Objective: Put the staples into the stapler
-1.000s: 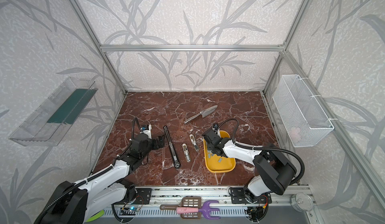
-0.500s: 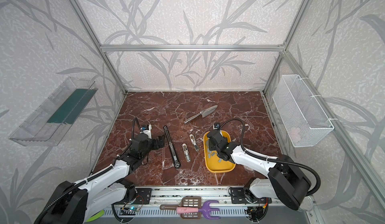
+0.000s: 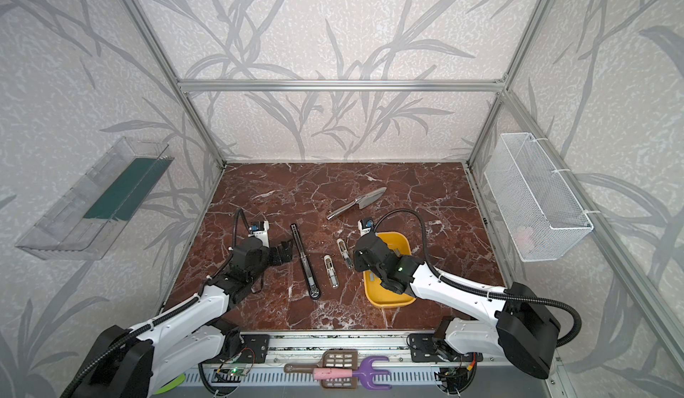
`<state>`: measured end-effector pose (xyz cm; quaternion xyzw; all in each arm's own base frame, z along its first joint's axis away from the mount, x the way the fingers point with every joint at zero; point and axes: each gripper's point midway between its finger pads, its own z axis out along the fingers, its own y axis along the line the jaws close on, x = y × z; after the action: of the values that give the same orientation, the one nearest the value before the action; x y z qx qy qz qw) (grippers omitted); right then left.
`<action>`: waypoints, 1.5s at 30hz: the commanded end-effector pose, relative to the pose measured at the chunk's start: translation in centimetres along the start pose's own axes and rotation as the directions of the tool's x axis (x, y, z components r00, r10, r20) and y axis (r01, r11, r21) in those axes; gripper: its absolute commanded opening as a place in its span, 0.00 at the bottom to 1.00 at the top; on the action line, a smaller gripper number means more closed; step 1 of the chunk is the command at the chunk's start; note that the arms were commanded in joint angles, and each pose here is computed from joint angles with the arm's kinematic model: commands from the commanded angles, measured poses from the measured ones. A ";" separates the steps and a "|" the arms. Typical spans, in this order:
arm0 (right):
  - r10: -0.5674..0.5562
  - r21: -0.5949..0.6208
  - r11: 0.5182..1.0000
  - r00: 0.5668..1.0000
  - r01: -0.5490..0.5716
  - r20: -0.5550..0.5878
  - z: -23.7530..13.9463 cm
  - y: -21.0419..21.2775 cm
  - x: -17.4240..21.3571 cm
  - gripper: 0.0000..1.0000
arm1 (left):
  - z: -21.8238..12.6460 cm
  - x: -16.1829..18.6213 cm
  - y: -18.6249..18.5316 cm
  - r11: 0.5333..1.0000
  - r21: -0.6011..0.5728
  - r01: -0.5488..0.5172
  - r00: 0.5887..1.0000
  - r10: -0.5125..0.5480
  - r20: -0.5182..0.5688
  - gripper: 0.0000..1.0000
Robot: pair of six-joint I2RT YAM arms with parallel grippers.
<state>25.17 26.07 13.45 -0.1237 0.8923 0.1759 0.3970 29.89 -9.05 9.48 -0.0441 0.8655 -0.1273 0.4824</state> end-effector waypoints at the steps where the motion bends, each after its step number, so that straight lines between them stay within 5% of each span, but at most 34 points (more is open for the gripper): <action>1: -0.004 -0.041 0.999 1.000 0.005 0.008 0.7 2.3 -0.4 0.18 | -0.3 -0.8 -0.3 1.000 0.015 -0.002 1.000 0.002 0.028 0.99; 12: -0.022 -0.092 0.996 0.995 0.013 -0.094 5.2 4.1 2.3 0.18 | -0.4 -0.8 -0.3 1.000 0.017 -0.001 0.999 0.000 0.035 0.99; 38: 0.060 0.136 0.990 0.991 -0.043 -0.123 3.3 -7.8 5.0 0.18 | -0.5 -0.8 -0.3 1.000 0.019 0.001 0.999 -0.002 0.037 0.99; 45: 0.004 -0.022 1.000 0.997 -0.006 -0.081 2.7 -5.2 3.8 0.18 | -0.4 -0.8 -0.3 1.000 0.017 0.000 0.999 -0.001 0.035 0.99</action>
<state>26.71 20.84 6.77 -0.1010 0.9189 0.1474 0.3517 29.93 -9.07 10.20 -0.0449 0.8593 -0.1320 0.4921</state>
